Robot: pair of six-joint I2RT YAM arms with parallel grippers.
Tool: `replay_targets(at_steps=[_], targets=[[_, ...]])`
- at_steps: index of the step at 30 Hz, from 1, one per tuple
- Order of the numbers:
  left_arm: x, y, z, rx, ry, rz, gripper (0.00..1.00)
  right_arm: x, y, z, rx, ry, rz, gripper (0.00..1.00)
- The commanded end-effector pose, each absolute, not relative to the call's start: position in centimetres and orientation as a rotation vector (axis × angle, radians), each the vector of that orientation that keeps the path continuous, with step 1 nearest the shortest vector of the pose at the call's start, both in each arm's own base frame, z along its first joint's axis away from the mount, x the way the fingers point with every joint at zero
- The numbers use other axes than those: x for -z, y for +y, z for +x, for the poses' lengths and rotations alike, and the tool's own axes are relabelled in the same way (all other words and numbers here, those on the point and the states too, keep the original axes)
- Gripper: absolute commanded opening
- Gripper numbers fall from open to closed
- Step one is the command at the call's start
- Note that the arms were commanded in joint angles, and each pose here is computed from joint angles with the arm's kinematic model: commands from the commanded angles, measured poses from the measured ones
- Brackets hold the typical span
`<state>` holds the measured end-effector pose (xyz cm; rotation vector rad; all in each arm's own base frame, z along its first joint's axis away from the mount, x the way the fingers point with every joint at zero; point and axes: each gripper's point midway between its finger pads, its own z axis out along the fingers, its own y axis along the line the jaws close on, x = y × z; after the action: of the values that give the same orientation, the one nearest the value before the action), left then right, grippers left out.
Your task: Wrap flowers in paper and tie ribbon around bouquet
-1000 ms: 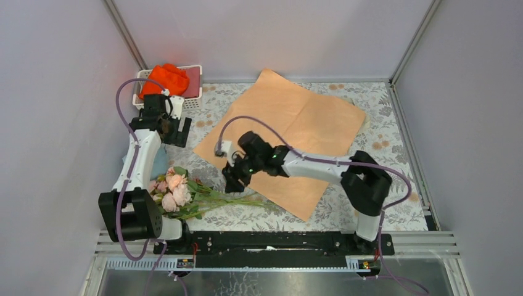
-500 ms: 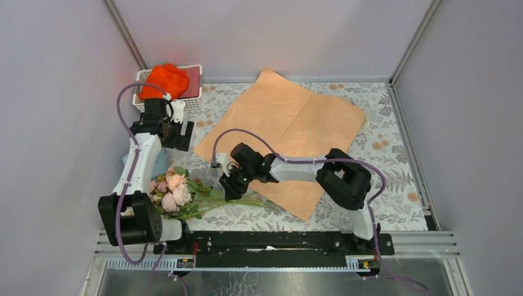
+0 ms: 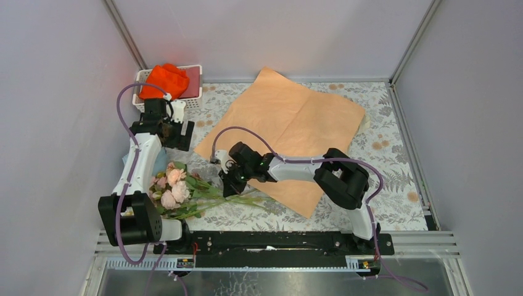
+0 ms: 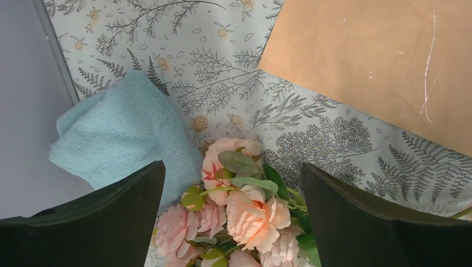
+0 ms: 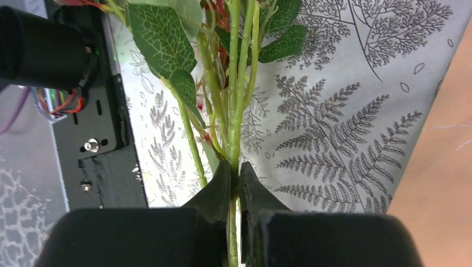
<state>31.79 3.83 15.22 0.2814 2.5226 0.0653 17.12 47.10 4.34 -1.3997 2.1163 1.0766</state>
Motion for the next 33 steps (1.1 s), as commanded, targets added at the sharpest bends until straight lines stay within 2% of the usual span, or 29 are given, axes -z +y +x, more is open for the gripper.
replay_targets(at_steps=[1, 4, 12, 17, 20, 22, 26, 31, 32, 33], targets=[[-16.6, 4.3, 31.9, -0.094, 2.483, 0.260, 0.98, -13.1, 50.2, 16.5, -1.314, 1.953, -1.274, 0.00], [-19.3, 5.7, 32.6, -0.175, 2.421, 0.221, 0.98, -17.6, 50.5, 16.5, -1.388, 1.898, -1.163, 0.00], [-30.7, 7.3, 33.3, -0.322, 2.171, 0.171, 0.98, -23.5, 48.1, 22.1, -1.279, 1.845, -0.747, 0.00], [-34.2, 7.8, 32.8, -0.363, 2.106, 0.123, 0.99, -24.3, 42.9, 29.5, -1.121, 1.892, -0.416, 0.00], [-34.1, 7.2, 32.3, -0.323, 2.115, 0.131, 0.99, -22.3, 36.8, 36.4, -0.947, 1.938, -0.223, 0.00], [-33.2, 6.9, 32.1, -0.306, 2.132, 0.138, 0.99, -20.3, 33.5, 40.0, -0.782, 1.971, -0.205, 0.00], [-30.9, 6.9, 31.8, -0.297, 2.184, 0.143, 0.99, -14.6, 30.5, 43.8, -0.552, 2.094, -0.327, 0.00], [-29.1, 7.1, 31.7, -0.302, 2.227, 0.147, 0.99, -8.1, 27.9, 47.2, -0.432, 2.288, -0.270, 0.00], [-28.8, 7.1, 31.8, -0.302, 2.234, 0.146, 0.99, -7.0, 27.7, 47.5, -0.420, 2.327, -0.261, 0.06], [-28.4, 7.1, 31.8, -0.301, 2.243, 0.143, 0.99, -6.2, 27.8, 47.6, -0.411, 2.357, -0.269, 0.19]])
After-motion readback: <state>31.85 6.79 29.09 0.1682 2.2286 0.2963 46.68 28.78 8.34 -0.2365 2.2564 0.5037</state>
